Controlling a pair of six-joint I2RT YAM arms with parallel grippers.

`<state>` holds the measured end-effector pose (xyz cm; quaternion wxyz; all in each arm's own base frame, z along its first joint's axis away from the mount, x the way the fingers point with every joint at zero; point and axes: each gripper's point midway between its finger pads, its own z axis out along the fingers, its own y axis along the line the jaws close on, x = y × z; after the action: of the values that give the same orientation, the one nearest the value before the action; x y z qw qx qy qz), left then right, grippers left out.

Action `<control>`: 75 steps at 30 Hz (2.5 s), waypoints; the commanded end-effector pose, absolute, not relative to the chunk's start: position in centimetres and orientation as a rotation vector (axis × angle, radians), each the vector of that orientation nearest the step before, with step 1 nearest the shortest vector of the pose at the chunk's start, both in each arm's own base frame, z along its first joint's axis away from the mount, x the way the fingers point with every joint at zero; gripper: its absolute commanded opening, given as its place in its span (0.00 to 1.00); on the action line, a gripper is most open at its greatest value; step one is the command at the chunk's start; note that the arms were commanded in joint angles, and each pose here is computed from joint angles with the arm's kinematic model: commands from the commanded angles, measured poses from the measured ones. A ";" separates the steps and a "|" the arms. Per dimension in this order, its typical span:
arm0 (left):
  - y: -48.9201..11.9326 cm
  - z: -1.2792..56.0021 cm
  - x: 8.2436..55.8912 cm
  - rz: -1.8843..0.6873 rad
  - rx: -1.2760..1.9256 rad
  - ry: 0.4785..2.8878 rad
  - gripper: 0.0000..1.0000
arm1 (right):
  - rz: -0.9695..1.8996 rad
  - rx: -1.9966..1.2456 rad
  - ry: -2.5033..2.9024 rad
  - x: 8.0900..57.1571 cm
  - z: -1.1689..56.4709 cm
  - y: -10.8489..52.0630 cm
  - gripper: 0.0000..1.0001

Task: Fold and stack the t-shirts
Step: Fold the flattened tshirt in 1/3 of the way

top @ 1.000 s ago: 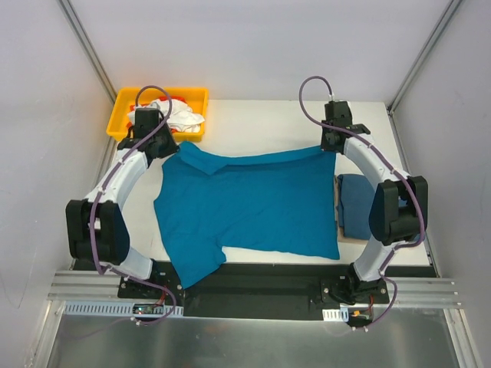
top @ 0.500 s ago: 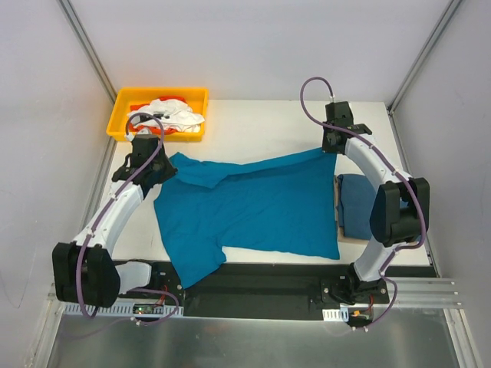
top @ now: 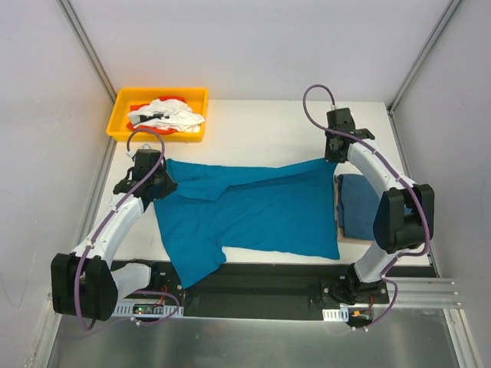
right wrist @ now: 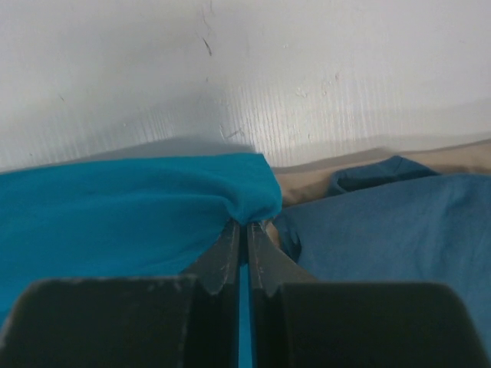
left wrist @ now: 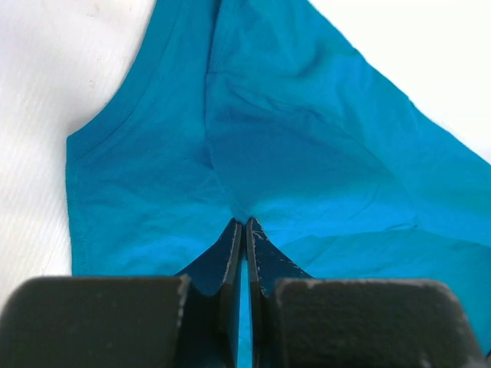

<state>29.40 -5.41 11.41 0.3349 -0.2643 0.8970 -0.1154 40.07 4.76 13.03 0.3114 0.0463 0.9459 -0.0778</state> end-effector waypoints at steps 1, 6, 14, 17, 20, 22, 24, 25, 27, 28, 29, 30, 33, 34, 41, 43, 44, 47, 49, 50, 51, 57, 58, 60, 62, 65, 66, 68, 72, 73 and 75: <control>-5.4 10.7 28.4 -0.287 -0.718 2.364 0.00 | -0.274 0.172 2.553 37.2 13.4 3.4 0.03; -4.9 9.7 27.7 -0.245 -0.740 2.393 0.00 | -0.318 0.194 2.652 34.1 12.0 2.8 0.08; -5.1 10.1 27.2 -0.258 -0.721 2.411 0.51 | -0.384 0.155 2.666 32.5 12.9 2.9 0.48; -5.1 10.7 26.9 -0.274 -0.726 2.381 0.74 | -0.340 0.112 2.630 32.6 14.2 4.2 0.75; -5.2 12.0 27.1 -0.298 -0.721 2.342 0.96 | -0.230 0.069 2.593 32.8 15.3 6.0 0.97; -5.7 12.9 27.5 -0.339 -0.707 2.328 0.99 | -0.114 0.031 2.572 32.8 16.0 7.8 0.97; -6.3 13.1 28.0 -0.366 -0.684 2.346 0.99 | -0.035 0.012 2.559 32.9 16.1 8.8 0.97; -6.7 13.8 28.7 -0.383 -0.667 2.337 0.99 | 0.049 -0.008 2.554 33.0 16.0 10.1 0.97; -8.1 13.5 29.8 -0.426 -0.621 2.365 0.99 | 0.125 -0.016 2.550 33.3 15.9 11.2 0.97; -8.9 14.2 30.6 -0.463 -0.594 2.364 0.99 | 0.177 -0.029 2.555 33.5 15.6 12.2 0.97; -9.5 13.4 31.3 -0.469 -0.573 2.393 0.99 | 0.198 -0.023 2.556 33.7 15.4 12.7 0.97; -10.2 13.4 31.8 -0.477 -0.548 2.403 0.99 | 0.209 -0.023 2.561 33.8 15.2 13.0 0.97; -11.5 12.5 33.6 -0.469 -0.498 2.443 0.99 | 0.240 -0.033 2.591 34.6 13.9 14.3 0.97; -11.6 12.5 34.4 -0.468 -0.497 2.444 0.99 | 0.243 -0.042 2.612 34.8 13.0 14.8 0.97; -11.6 7.2 35.9 -0.374 -0.522 2.585 0.99 | 0.197 -0.048 2.698 35.6 9.4 15.4 0.97; -11.2 6.4 36.0 -0.338 -0.527 2.602 0.99 | 0.171 -0.054 2.718 35.9 8.4 15.3 0.97; -10.9 5.5 36.0 -0.319 -0.539 2.622 0.99 | 0.166 -0.054 2.728 35.9 8.0 15.4 0.97; -9.9 3.5 35.6 -0.269 -0.607 2.656 0.99 | 0.173 -0.061 2.770 35.8 6.5 15.7 0.97; -8.9 2.2 35.1 -0.247 -0.665 2.683 1.00 | 0.168 -0.057 2.800 35.5 5.2 15.8 0.97; -8.5 1.9 35.0 -0.238 -0.686 2.686 0.99 | 0.165 -0.053 2.808 35.5 4.8 15.7 0.97; -7.7 1.4 34.7 -0.220 -0.722 2.691 0.99 | 0.203 -0.059 2.831 35.1 4.3 16.2 0.97; -5.4 0.9 35.1 -0.175 -0.810 2.669 0.99 | 0.325 -0.104 2.881 34.8 2.9 17.9 0.97; -5.3 0.8 35.2 -0.171 -0.817 2.668 0.99 | 0.339 -0.109 2.878 35.0 3.0 18.2 0.97; -4.9 0.9 35.7 -0.168 -0.837 2.658 0.99 | 0.373 -0.112 2.889 35.2 2.6 18.8 0.97; -4.6 1.0 36.2 -0.161 -0.857 2.644 0.99 | 0.391 -0.108 2.881 35.9 2.6 19.3 0.97; -4.0 0.8 36.6 -0.157 -0.898 2.631 0.99 | 0.390 -0.104 2.882 36.5 2.3 19.5 0.97; -3.8 0.8 36.7 -0.156 -0.915 2.627 0.99 | 0.389 -0.104 2.878 36.8 2.4 19.5 0.97; -3.5 0.8 36.9 -0.157 -0.932 2.618 0.99 | 0.388 -0.101 2.873 37.3 2.4 19.7 0.97; -3.4 0.8 37.9 -0.165 -0.939 2.610 0.99 | 0.398 -0.106 2.857 38.3 2.6 19.9 0.97; -3.5 0.9 38.1 -0.173 -0.944 2.607 0.99 | 0.400 -0.104 2.851 38.6 2.7 20.0 0.97; -3.7 1.0 38.7 -0.190 -0.946 2.602 0.99 | 0.401 -0.100 2.846 39.1 2.7 20.0 0.97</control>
<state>38.90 -4.69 2.94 0.2074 -0.3147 0.9219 -0.0900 37.81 19.32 2.93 0.1282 -0.0361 0.9833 0.1240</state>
